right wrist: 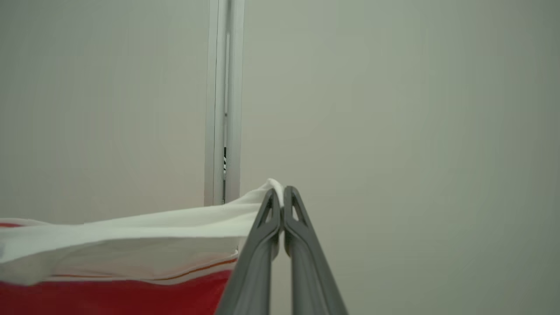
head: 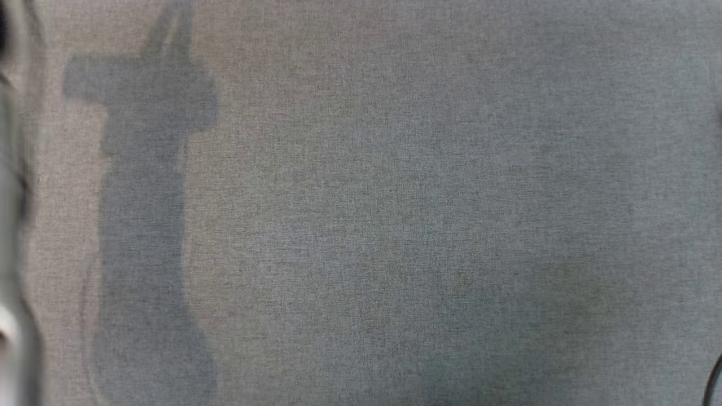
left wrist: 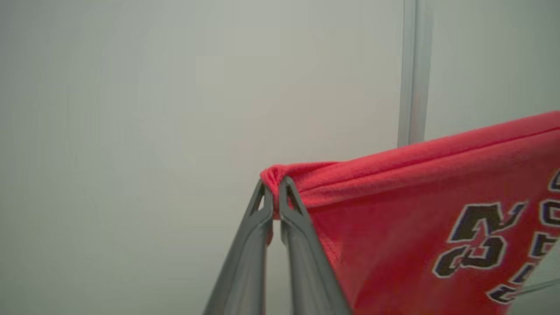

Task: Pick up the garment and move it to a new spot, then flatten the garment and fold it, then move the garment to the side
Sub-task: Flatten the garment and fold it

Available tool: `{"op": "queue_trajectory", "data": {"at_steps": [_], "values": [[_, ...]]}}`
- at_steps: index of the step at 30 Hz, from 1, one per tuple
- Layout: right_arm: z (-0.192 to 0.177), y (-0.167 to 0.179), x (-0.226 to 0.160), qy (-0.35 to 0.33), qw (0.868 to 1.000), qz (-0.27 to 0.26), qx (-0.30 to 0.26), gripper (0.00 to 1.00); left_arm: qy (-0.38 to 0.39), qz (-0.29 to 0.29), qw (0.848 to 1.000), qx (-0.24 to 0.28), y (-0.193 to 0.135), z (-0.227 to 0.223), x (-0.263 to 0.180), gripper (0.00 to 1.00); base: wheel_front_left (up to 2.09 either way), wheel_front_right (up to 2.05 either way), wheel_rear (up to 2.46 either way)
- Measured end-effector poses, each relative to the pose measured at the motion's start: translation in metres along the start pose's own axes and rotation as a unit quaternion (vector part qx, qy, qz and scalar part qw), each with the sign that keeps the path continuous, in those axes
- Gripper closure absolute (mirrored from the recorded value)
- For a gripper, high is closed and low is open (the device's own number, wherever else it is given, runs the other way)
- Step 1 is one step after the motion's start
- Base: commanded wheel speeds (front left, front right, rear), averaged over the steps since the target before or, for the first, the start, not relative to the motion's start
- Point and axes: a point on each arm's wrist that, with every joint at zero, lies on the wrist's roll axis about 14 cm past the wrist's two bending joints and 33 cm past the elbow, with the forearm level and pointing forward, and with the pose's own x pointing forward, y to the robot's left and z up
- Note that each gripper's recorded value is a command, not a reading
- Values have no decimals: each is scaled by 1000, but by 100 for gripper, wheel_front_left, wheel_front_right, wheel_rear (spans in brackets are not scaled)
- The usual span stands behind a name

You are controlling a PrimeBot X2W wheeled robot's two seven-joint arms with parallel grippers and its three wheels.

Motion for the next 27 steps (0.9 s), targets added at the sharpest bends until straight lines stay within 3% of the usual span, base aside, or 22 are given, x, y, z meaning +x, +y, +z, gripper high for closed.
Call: {"op": "queue_trajectory", "data": {"at_steps": [1,5,11,19,27], "values": [[0,0,0,0,1000,0,0,100,0,0,1000,0,0,0,0,100,0,0,0],[-56,-9,-72,92,995,-21,26,100,102,13,994,-40,-11,-77,-71,100,0,0,0],[-97,-15,-192,214,971,-73,80,100,231,48,967,-94,-34,-143,-192,100,0,0,0],[-88,0,-295,296,942,-98,123,100,303,91,940,-128,-46,-154,-293,100,0,0,0],[-66,4,-379,352,920,-111,131,100,321,102,932,-136,-51,-137,-356,100,0,0,0]]}}
